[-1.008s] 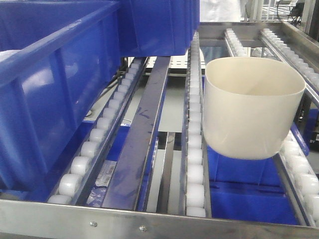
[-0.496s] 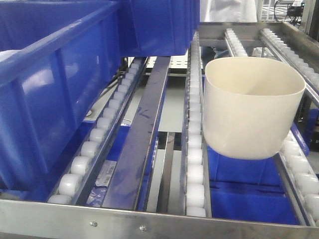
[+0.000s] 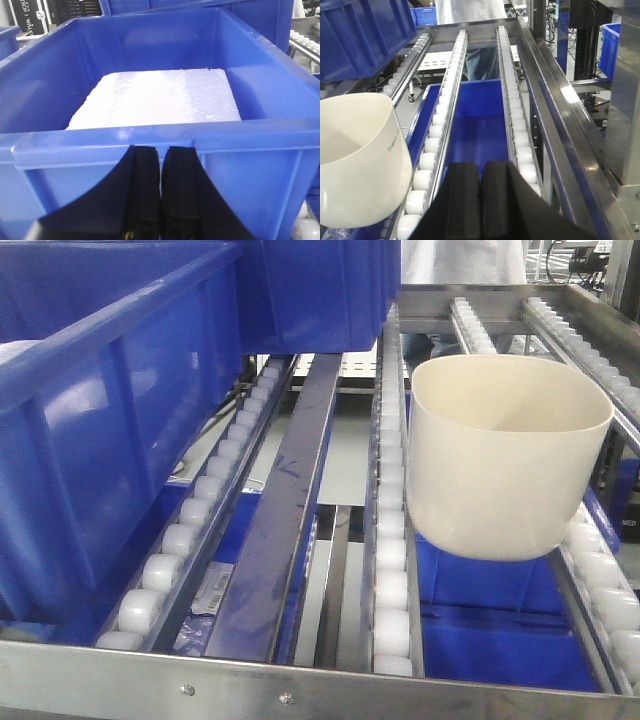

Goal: Move white bin to right shelf second layer

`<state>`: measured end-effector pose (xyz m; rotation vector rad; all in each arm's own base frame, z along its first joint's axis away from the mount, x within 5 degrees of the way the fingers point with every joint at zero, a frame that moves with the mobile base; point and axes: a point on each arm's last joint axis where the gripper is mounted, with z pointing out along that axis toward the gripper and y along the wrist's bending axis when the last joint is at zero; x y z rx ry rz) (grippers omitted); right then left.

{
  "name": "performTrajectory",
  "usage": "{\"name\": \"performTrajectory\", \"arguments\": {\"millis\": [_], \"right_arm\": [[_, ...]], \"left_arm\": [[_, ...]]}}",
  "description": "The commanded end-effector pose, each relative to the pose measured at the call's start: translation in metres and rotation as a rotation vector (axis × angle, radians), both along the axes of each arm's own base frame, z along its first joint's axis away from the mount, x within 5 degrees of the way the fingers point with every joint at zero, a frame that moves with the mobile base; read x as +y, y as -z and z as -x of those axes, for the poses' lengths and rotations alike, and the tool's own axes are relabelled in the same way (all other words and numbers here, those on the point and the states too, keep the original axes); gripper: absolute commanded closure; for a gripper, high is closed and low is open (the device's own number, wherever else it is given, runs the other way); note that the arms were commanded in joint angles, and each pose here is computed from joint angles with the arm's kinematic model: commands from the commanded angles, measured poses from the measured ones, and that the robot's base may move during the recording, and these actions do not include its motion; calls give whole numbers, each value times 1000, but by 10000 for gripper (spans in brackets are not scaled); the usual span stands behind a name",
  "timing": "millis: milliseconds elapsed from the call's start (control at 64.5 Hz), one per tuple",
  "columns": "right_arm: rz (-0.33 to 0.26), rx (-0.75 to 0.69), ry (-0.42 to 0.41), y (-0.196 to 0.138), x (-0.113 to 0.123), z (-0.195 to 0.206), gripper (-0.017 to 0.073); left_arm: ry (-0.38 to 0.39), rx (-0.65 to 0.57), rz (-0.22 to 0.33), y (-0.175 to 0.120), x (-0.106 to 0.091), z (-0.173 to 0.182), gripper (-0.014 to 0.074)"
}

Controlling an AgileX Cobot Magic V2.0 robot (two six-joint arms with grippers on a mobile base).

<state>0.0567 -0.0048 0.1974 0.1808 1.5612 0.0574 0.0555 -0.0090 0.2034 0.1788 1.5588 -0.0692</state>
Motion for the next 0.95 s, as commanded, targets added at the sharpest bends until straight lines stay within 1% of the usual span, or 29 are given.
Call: {"name": "performTrajectory", "arguments": {"millis": [0, 109, 930], "right_arm": [[24, -135, -8, -16, 1, 3, 494], [41, -135, -5, -16, 1, 3, 494], [41, -133, -5, -16, 1, 3, 494]], "left_arm": [[-2, -61, 10, 4, 0, 0, 509], [-2, -61, 10, 4, 0, 0, 509], [-2, -61, 10, 4, 0, 0, 509]]}}
